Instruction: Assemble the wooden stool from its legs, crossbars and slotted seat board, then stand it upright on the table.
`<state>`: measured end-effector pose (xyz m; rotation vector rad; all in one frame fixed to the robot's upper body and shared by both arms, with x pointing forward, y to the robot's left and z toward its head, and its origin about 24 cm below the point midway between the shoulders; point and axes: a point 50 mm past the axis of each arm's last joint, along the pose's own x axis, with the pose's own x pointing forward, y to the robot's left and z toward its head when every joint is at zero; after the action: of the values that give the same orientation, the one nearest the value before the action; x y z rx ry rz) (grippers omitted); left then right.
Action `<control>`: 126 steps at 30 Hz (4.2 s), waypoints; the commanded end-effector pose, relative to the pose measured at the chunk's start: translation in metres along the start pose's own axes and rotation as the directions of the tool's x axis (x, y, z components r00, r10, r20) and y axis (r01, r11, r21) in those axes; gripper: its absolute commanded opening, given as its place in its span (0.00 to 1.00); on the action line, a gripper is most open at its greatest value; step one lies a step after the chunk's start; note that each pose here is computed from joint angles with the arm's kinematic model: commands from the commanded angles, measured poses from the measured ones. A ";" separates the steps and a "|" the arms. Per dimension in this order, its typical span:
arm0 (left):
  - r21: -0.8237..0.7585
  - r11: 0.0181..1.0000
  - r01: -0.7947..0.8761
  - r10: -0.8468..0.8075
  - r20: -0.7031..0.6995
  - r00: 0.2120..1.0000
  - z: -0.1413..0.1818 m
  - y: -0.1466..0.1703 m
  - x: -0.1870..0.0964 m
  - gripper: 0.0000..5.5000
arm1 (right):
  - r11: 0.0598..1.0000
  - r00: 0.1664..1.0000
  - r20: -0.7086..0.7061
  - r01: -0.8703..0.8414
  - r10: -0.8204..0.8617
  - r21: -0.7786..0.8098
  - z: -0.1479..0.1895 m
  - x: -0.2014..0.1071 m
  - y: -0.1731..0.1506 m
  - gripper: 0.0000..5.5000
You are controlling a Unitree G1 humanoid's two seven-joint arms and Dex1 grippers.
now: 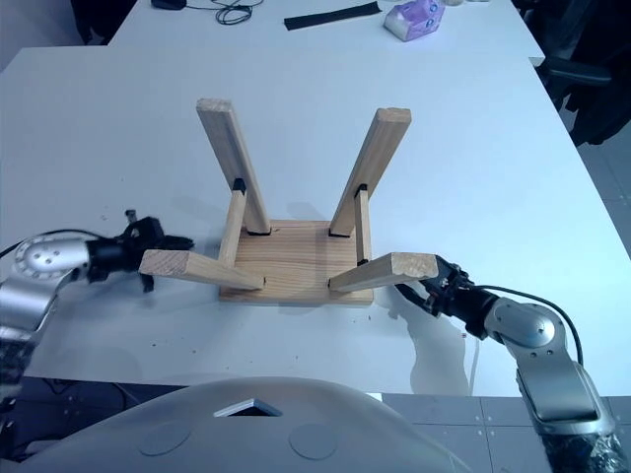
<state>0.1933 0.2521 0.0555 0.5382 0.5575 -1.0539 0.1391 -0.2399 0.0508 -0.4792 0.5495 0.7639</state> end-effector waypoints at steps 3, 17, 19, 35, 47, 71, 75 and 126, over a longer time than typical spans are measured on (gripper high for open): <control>0.012 0.986 0.169 -0.169 0.044 0.985 0.006 -0.045 0.005 0.05 | 1.000 1.000 0.017 -0.019 0.019 0.022 0.004 0.002 0.018 0.50; 0.034 0.978 0.205 -0.207 0.060 0.977 -0.003 -0.060 0.035 0.05 | 0.996 0.997 0.031 -0.078 0.077 0.037 0.002 0.012 0.033 0.50; 0.040 0.979 0.201 -0.204 0.064 0.977 -0.003 -0.060 0.035 0.05 | 0.996 0.996 0.036 -0.080 0.079 0.037 0.002 0.013 0.033 0.45; -0.019 0.969 0.246 -0.230 0.291 0.929 0.049 -0.054 0.015 0.05 | 0.991 0.984 0.127 -0.130 0.124 0.038 0.027 0.007 0.042 0.00; -0.050 0.950 0.309 -0.277 0.329 0.903 0.073 -0.052 -0.015 0.05 | 0.993 0.968 0.224 -0.119 0.113 0.012 0.074 -0.022 0.043 0.00; -0.219 0.879 0.424 -0.311 0.411 0.857 0.095 -0.066 -0.052 0.05 | 0.959 0.922 0.283 -0.282 0.265 0.021 0.100 -0.052 0.045 0.00; -0.236 0.876 0.421 -0.301 0.414 0.859 0.096 -0.061 -0.057 0.05 | 0.938 0.907 0.265 -0.346 0.329 0.022 0.104 -0.057 0.046 0.00; 0.351 0.889 0.294 -0.374 0.188 0.908 -0.009 -0.014 0.016 0.39 | 0.950 0.946 0.102 -0.302 0.309 -0.072 0.007 0.018 0.030 0.36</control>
<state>0.1798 0.2491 0.0361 0.5835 0.2876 -1.5179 0.1248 -0.2114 0.0410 -0.3950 0.5222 1.0835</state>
